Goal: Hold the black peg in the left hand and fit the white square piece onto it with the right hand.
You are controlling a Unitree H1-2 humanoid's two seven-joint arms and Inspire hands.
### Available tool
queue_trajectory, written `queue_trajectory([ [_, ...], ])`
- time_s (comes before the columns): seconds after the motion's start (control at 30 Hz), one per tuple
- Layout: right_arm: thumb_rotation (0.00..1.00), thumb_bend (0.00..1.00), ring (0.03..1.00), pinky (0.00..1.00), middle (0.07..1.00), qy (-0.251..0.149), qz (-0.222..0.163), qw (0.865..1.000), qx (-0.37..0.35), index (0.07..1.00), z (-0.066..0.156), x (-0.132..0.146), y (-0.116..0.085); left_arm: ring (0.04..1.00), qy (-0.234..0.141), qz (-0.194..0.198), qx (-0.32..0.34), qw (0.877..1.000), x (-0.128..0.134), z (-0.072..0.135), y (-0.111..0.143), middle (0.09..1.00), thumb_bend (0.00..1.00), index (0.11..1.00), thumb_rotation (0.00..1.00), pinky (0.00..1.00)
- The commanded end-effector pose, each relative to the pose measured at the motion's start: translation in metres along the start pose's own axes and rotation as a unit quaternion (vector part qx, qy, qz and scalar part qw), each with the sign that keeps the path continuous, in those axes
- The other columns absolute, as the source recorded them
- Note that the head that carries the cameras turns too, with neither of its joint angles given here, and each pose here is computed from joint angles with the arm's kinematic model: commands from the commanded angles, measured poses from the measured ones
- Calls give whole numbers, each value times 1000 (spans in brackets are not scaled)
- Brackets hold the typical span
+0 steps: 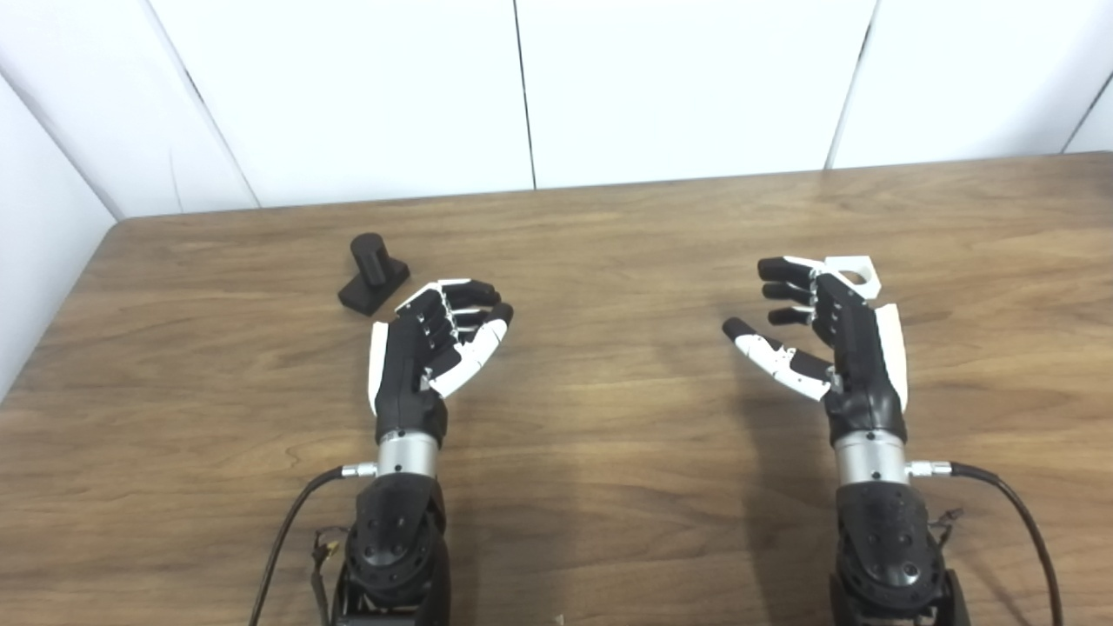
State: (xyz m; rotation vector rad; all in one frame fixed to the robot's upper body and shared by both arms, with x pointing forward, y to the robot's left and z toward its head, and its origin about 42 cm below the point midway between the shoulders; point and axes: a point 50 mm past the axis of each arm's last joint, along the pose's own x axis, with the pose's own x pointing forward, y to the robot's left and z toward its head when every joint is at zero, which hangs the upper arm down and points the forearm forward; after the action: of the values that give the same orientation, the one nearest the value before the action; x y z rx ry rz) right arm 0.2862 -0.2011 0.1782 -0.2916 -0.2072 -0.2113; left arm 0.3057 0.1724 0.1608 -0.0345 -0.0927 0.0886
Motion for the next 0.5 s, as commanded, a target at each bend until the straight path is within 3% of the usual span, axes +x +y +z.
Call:
queue_trajectory([
  [0.0,30,553,689,579,706,-44,-8,999,15,661,19,8,0,530,-44,-5,-2,999,9,19,-4,584,503,491,85,428],
  [0.47,38,551,676,560,706,-44,-7,999,17,660,18,6,0,526,-43,-7,-3,999,8,18,-4,583,503,491,85,425],
])
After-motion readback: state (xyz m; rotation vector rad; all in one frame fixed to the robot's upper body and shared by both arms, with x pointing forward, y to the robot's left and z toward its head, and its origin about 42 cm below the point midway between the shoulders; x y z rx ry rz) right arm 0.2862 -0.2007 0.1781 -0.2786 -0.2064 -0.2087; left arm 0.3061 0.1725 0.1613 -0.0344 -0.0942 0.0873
